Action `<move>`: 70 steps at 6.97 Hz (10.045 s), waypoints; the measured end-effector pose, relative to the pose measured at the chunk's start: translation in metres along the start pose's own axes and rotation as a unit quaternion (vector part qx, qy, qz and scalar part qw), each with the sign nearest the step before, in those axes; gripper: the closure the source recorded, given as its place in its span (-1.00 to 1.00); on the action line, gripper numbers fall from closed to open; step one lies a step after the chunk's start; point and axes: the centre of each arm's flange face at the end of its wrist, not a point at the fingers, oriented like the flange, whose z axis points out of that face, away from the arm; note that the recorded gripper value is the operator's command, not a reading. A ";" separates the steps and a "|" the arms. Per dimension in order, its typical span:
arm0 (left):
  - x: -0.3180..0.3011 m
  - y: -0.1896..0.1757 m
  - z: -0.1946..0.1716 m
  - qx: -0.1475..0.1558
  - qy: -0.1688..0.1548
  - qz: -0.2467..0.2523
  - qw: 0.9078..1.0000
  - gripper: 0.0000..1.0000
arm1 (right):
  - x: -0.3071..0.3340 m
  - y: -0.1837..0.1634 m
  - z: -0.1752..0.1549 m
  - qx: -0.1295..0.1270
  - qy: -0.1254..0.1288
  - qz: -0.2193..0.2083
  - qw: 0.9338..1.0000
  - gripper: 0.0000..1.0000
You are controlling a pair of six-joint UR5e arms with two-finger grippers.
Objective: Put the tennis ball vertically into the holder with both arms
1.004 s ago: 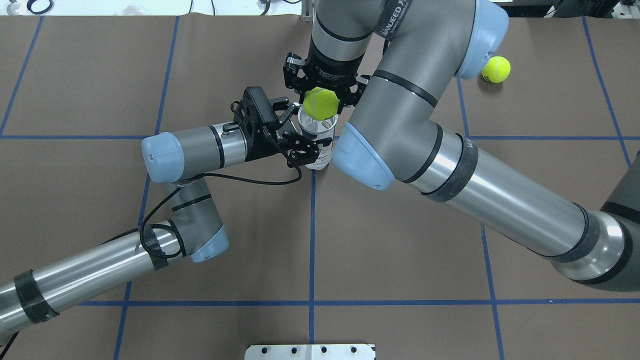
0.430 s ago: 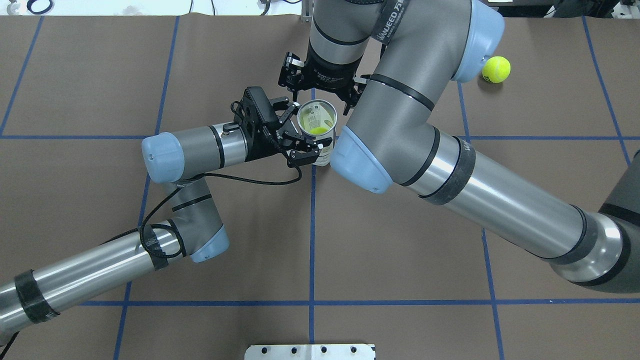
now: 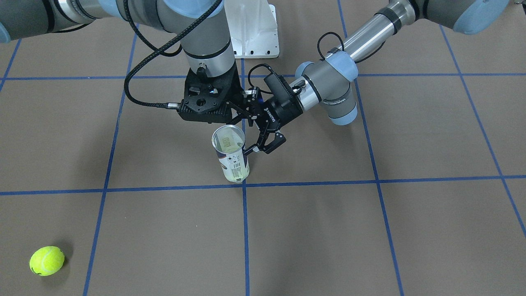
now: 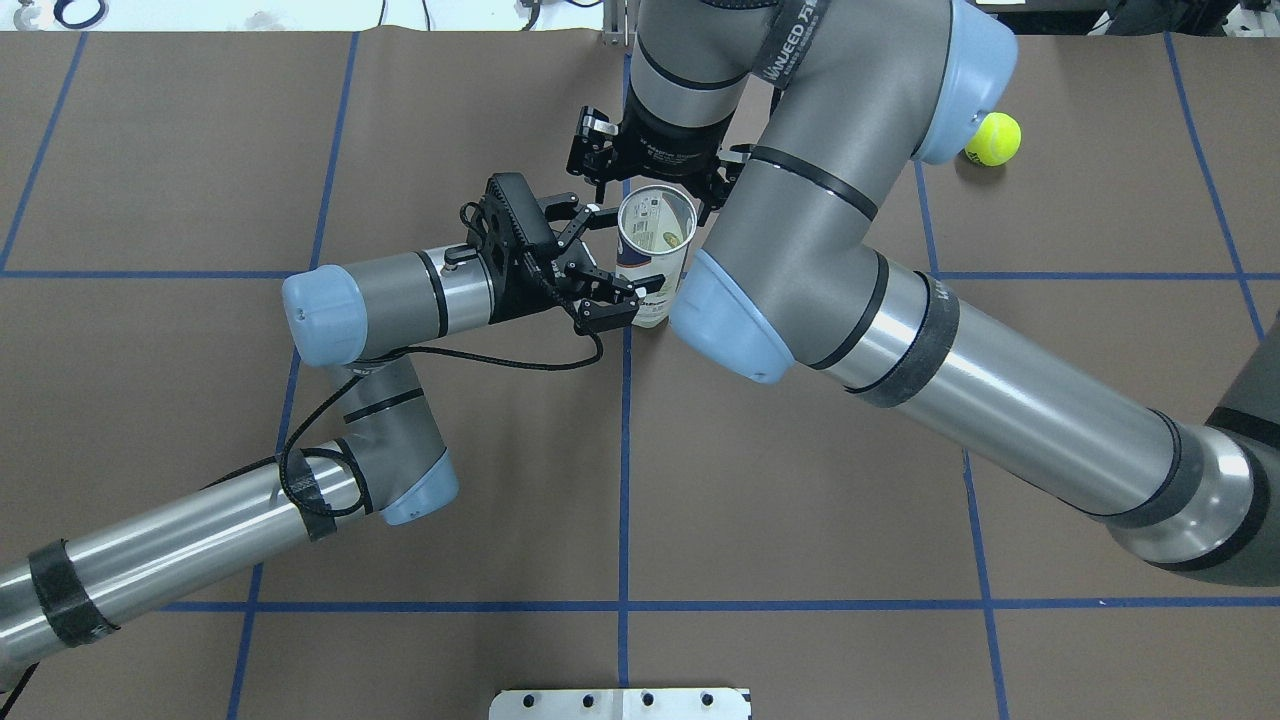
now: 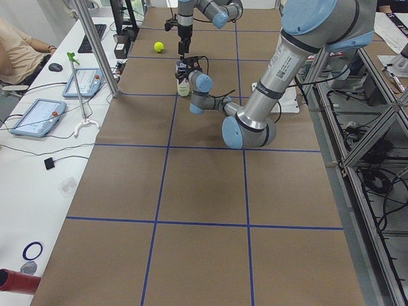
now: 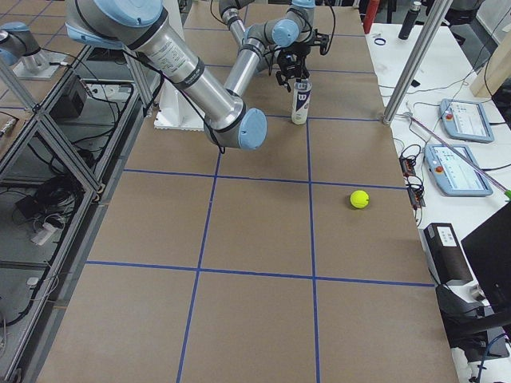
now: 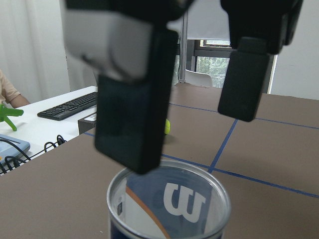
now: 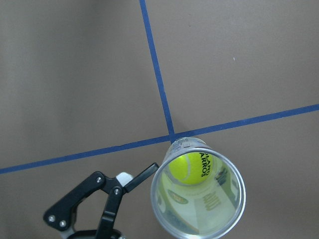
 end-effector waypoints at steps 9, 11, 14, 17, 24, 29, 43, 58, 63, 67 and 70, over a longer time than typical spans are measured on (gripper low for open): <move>-0.002 0.007 -0.002 -0.004 -0.005 -0.002 1.000 -0.98 | 0.336 -0.204 0.027 0.018 0.048 -0.216 0.975 -0.99; -0.002 0.009 -0.002 -0.005 -0.006 -0.002 1.000 -0.98 | 0.402 -0.241 0.076 0.031 0.047 -0.234 0.971 -0.99; -0.002 0.009 -0.002 -0.006 -0.005 -0.003 1.000 -0.98 | 0.431 -0.264 0.140 0.048 0.097 -0.249 0.962 -0.99; -0.002 0.009 -0.002 -0.006 -0.005 -0.003 1.000 -0.98 | 0.403 -0.261 0.178 0.047 0.126 -0.265 0.955 -0.99; -0.003 0.011 -0.003 -0.008 -0.006 -0.002 1.000 -0.98 | 0.357 -0.247 0.175 0.072 0.111 -0.223 0.966 1.00; -0.003 0.012 -0.003 -0.008 -0.006 -0.002 1.000 -0.98 | 0.220 -0.170 0.068 0.054 -0.020 -0.085 0.995 1.00; -0.003 0.014 -0.001 -0.011 -0.006 -0.002 1.000 -0.98 | -0.005 0.010 -0.014 0.020 -0.020 0.004 1.000 -1.00; -0.115 0.030 -0.157 0.072 -0.072 -0.015 0.995 -0.98 | 0.500 -0.188 -0.018 -0.055 0.085 -0.225 0.969 -1.00; -0.303 0.033 -0.342 -0.173 -0.186 -0.053 0.966 -0.98 | 0.678 -0.131 0.004 -0.054 0.097 -0.184 0.977 -1.00; -0.408 -0.029 -0.495 -0.314 -0.235 0.004 0.920 -0.98 | 0.745 -0.098 -0.009 -0.036 0.094 -0.150 0.983 -1.00; -0.419 -0.031 -0.514 -0.440 -0.270 -0.132 0.846 -0.99 | 0.750 -0.093 -0.008 -0.038 0.093 -0.146 0.984 -1.00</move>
